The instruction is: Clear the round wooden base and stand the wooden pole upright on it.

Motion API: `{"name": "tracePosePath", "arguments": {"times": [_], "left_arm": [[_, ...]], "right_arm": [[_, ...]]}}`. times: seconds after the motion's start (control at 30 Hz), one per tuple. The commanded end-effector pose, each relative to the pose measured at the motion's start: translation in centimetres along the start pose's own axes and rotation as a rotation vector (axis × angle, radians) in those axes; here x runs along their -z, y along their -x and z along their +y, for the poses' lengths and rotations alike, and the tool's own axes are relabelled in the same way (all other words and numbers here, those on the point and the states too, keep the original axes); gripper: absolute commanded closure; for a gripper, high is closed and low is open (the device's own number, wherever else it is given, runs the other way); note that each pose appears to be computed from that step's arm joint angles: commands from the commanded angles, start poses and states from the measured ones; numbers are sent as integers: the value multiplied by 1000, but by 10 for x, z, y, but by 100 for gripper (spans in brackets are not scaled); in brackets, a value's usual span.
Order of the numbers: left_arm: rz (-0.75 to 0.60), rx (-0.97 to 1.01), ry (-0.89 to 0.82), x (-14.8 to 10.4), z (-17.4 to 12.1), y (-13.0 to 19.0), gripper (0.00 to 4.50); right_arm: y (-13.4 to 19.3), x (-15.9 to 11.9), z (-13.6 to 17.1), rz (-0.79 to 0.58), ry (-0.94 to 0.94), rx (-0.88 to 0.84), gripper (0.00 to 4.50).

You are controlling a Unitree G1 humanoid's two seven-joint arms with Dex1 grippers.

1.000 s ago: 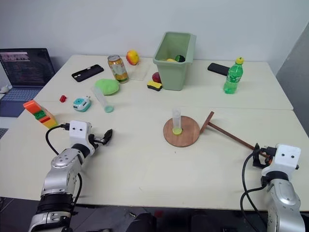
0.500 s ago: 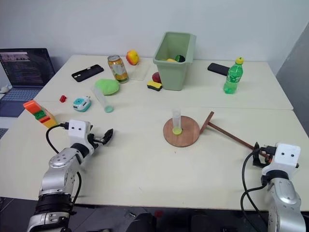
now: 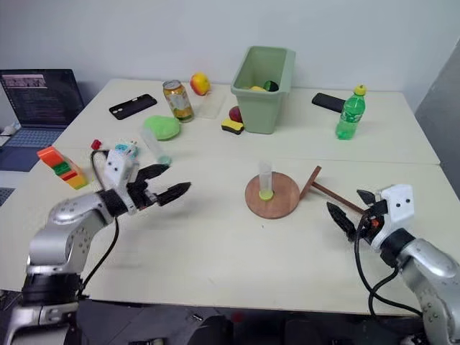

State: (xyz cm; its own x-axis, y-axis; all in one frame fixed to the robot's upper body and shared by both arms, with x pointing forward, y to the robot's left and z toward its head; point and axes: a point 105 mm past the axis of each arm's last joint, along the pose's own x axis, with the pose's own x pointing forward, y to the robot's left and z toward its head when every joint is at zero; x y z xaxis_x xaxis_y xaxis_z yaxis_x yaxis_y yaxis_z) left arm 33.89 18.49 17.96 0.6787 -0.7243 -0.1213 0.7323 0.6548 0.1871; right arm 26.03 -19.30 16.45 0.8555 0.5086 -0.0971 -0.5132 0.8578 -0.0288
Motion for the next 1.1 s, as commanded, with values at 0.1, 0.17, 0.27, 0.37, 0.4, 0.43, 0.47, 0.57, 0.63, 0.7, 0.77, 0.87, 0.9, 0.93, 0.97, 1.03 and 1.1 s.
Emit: {"name": "tracePosePath", "arguments": {"times": [0.1,0.17,0.27,0.37,0.4,0.43,0.47,0.57,0.63,0.7,0.77,0.87,0.9,0.93,0.97,1.03,1.1], "left_arm": [[-23,255,-106,-29,-31,-36,3],[-50,319,-115,-35,-43,-55,3],[-72,383,-127,-37,-55,-76,3],[-81,420,-149,-35,-62,-92,3],[-86,432,-149,-34,-64,-96,3],[-90,441,-146,-34,-66,-100,3],[-97,446,-150,-34,-68,-105,3],[-113,440,-155,-34,-68,-117,3],[-121,437,-154,-36,-67,-123,3],[-126,445,-155,-36,-67,-128,3],[-128,450,-154,-36,-67,-130,20],[-128,465,-146,-35,-67,-131,74],[-128,467,-146,-35,-67,-132,98],[-129,468,-147,-35,-67,-132,120],[-130,470,-148,-35,-67,-132,132],[-132,473,-149,-36,-68,-133,175],[-132,473,-150,-36,-68,-134,216]], "right_arm": [[-2,-13,30,-16,28,-167,0],[-4,-14,37,-25,24,-183,0],[-3,-15,45,-36,23,-190,0],[1,-16,53,-42,23,-195,0],[2,-16,55,-45,23,-196,0],[3,-18,57,-54,25,-196,0],[3,-23,59,-76,28,-194,0],[3,-37,65,-132,49,-194,0],[3,-44,69,-160,65,-198,0],[3,-48,73,-173,71,-206,0],[3,-49,76,-171,81,-209,0],[3,-49,77,-168,86,-203,0],[3,-49,77,-169,85,-198,0],[2,-50,77,-170,85,-195,0],[2,-50,77,-171,84,-192,0],[2,-50,77,-172,83,-188,0],[1,-51,77,-172,81,-186,0]]}}
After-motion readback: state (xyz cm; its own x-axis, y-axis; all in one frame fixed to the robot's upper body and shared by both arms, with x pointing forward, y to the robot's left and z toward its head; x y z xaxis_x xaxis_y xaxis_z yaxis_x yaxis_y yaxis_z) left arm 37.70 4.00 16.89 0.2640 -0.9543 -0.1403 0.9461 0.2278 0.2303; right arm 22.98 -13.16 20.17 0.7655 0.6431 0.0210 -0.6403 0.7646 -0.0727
